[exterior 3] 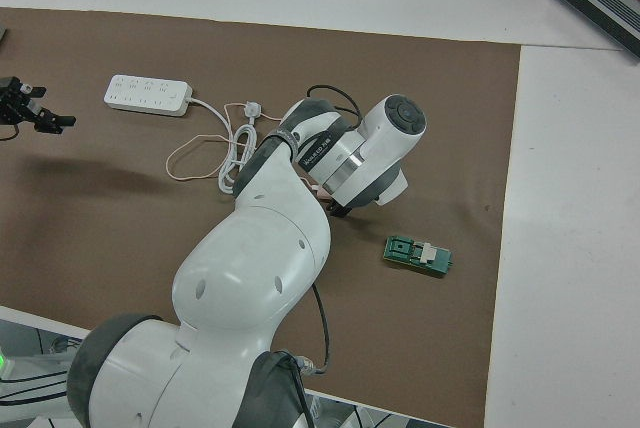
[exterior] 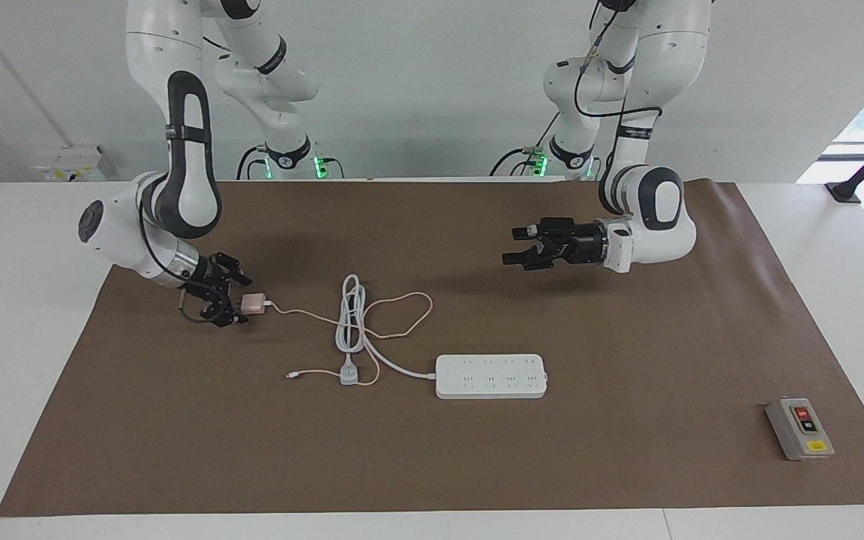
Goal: Plug charger into power strip
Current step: 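Lower the open right gripper over the pink charger, then grasp the pink charger with the right gripper and lift it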
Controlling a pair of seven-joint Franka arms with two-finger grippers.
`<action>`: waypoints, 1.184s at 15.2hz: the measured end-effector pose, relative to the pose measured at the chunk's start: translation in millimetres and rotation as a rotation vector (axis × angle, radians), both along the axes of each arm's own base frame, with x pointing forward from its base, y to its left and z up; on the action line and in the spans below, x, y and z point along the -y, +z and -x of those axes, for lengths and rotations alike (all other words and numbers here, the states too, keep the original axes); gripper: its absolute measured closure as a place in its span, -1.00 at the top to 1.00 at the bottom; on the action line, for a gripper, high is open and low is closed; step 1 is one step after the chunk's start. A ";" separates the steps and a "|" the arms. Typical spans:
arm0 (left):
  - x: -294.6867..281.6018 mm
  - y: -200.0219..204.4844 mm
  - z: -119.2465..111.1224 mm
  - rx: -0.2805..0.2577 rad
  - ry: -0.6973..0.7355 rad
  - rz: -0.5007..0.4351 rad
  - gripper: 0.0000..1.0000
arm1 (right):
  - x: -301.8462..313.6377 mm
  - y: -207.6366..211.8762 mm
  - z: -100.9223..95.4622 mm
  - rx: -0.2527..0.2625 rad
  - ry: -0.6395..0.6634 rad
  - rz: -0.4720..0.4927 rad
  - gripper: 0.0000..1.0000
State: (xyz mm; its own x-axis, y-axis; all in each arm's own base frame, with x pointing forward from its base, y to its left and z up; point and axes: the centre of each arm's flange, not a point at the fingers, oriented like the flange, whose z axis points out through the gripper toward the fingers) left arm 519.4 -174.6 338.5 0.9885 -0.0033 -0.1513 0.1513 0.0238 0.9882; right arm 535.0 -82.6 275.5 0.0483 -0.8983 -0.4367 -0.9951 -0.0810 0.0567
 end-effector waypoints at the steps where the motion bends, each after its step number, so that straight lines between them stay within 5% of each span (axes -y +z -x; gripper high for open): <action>1: -0.2 -1.8 -0.3 -0.003 0.002 -0.002 1.00 | -0.1 -0.1 0.0 0.000 0.000 0.000 0.43; 3: -0.6 -5.0 -1.8 -0.004 0.010 -0.012 1.00 | -0.7 0.0 -0.1 0.000 0.002 0.000 0.00; 4: -1.1 -5.7 -3.0 0.002 0.016 -0.018 1.00 | -0.9 0.3 -0.2 0.001 0.002 0.000 -0.07; 9: -0.2 -12.8 -7.7 0.118 0.048 -0.073 1.00 | -13.5 13.7 -10.3 0.008 0.037 -0.017 -0.07; 18: 22.0 -10.6 -13.6 0.148 0.011 -0.063 1.00 | -138.6 145.2 -54.8 0.029 0.042 -0.043 -0.07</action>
State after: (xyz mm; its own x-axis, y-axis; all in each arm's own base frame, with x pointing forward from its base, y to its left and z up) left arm 533.0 -196.6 327.8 0.9999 0.0124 -0.0034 0.0039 -0.0377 0.9993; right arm 589.8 56.1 420.7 0.0988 -0.8758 -0.4724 -0.9919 -0.1246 0.0236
